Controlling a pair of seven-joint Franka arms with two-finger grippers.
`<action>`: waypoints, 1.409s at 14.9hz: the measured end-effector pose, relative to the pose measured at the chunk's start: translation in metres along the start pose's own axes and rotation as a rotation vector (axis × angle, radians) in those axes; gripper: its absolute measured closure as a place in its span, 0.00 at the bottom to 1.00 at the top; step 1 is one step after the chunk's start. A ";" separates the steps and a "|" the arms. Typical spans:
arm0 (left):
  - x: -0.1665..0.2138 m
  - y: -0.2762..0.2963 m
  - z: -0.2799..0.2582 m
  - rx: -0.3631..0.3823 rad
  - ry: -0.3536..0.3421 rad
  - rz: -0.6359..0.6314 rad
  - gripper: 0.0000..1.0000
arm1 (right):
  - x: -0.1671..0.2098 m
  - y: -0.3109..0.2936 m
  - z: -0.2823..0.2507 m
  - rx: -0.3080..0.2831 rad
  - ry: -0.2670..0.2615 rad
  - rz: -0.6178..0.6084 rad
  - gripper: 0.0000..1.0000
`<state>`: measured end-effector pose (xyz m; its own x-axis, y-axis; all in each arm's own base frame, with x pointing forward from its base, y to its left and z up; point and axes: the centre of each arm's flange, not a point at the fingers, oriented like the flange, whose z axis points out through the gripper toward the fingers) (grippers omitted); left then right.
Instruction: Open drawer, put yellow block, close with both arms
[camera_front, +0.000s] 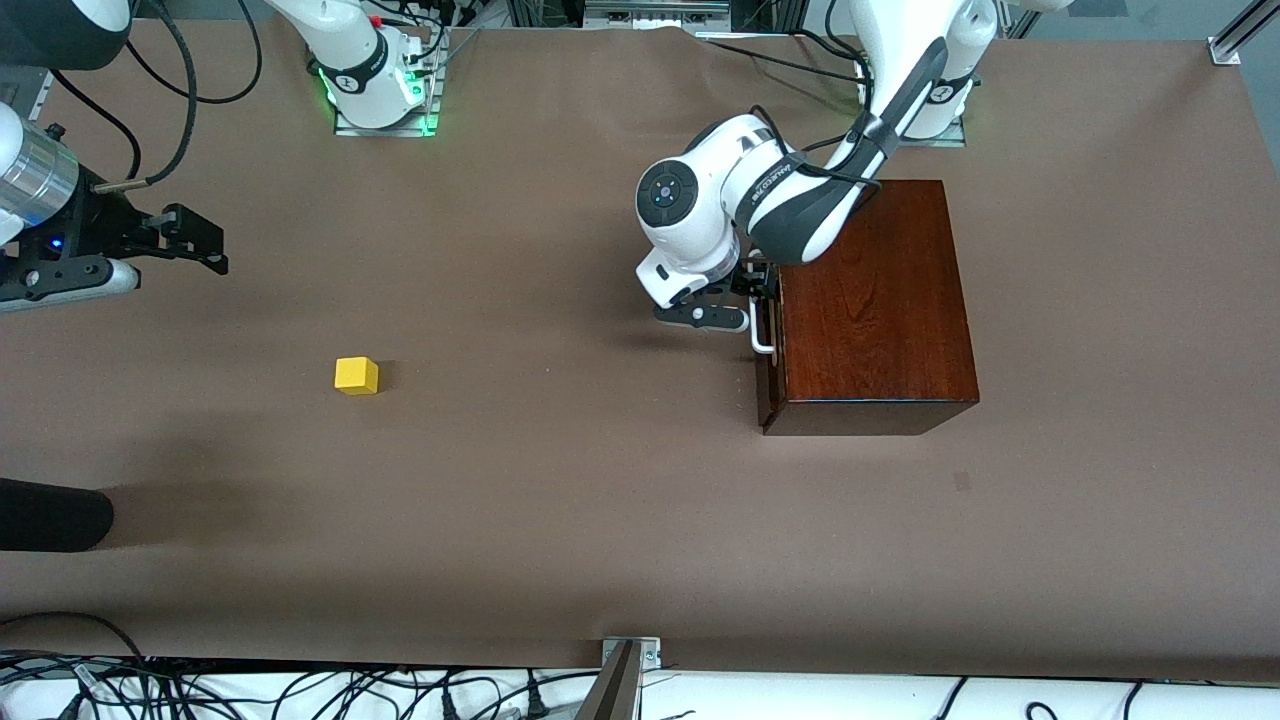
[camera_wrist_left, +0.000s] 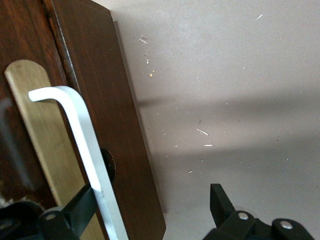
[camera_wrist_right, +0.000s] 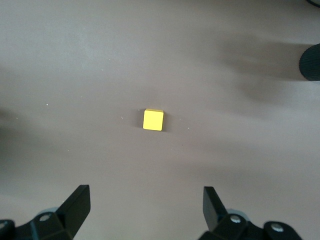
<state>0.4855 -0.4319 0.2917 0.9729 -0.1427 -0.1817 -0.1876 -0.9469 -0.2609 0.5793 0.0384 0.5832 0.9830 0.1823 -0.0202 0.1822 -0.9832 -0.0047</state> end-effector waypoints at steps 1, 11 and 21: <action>0.001 0.001 0.003 0.000 -0.002 -0.003 0.00 | 0.000 0.000 0.000 0.000 0.000 0.000 0.00; -0.001 0.026 0.014 -0.024 0.044 -0.070 0.00 | 0.000 0.000 0.000 0.000 0.000 0.000 0.00; -0.004 0.070 -0.003 -0.124 0.144 -0.080 0.00 | 0.000 0.000 0.000 0.000 0.000 0.001 0.00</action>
<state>0.4688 -0.4981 0.2768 0.9950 -0.0968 -0.0251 -0.0995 -0.9838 -0.1489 0.5793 0.0380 0.5832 0.9832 0.1815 -0.0202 0.1815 -0.9834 -0.0047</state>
